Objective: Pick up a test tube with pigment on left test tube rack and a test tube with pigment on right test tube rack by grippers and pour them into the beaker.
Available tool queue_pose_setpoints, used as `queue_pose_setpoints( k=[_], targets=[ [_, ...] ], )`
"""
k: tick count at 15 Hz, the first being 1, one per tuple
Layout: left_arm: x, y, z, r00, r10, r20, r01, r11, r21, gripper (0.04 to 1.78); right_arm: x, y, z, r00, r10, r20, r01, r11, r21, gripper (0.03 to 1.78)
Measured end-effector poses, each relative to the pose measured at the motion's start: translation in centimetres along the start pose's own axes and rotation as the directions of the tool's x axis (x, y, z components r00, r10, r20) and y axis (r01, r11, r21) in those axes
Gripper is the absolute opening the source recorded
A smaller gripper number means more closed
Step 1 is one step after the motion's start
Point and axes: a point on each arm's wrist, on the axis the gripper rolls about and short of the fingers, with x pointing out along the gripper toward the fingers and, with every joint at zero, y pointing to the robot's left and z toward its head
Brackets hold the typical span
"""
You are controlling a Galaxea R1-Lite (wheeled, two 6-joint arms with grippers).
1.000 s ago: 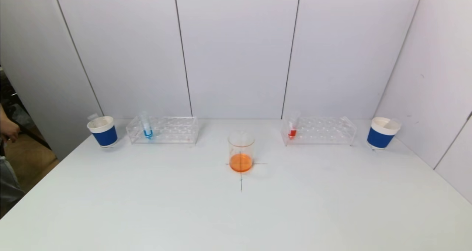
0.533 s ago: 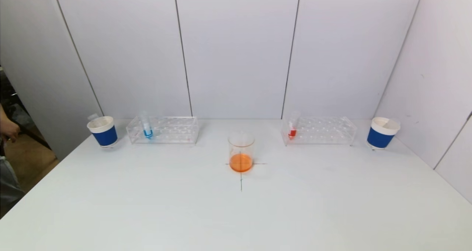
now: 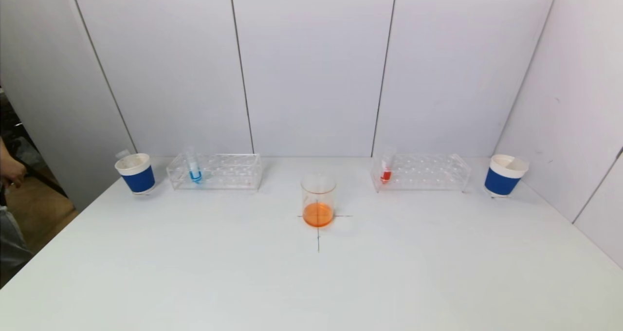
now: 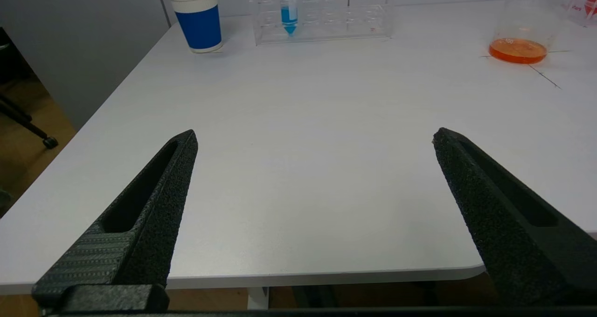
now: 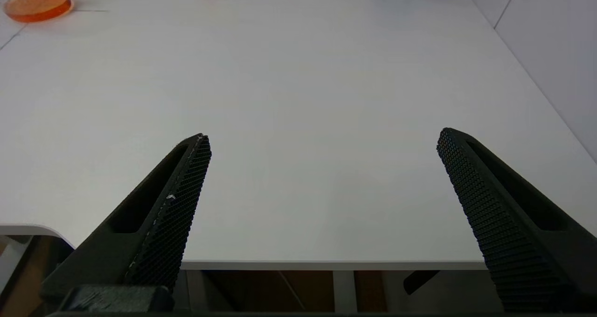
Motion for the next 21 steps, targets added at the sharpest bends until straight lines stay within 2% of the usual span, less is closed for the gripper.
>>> queue_pose_setpoints(
  k=[6, 8, 11, 21],
  targets=[
    [0.0, 0.0, 0.0, 1.000, 0.000, 0.000, 0.000, 1.000, 0.000, 1.76, -1.2, 0.0, -0.5, 0.987, 0.006, 0.161, -0.006, 1.000, 0.002, 1.76],
    [0.0, 0.0, 0.0, 1.000, 0.000, 0.000, 0.000, 1.000, 0.000, 1.76, -1.4, 0.0, -0.6, 0.981, 0.006, 0.192, -0.010, 1.000, 0.015, 1.76],
    [0.0, 0.0, 0.0, 1.000, 0.000, 0.000, 0.000, 1.000, 0.000, 1.76, -1.6, 0.0, -0.7, 0.977, 0.005, 0.213, -0.014, 0.999, 0.040, 1.76],
    [0.0, 0.0, 0.0, 1.000, 0.000, 0.000, 0.000, 1.000, 0.000, 1.76, -1.6, 0.0, -0.7, 0.976, 0.004, 0.217, -0.014, 0.999, 0.042, 1.76]
  ],
)
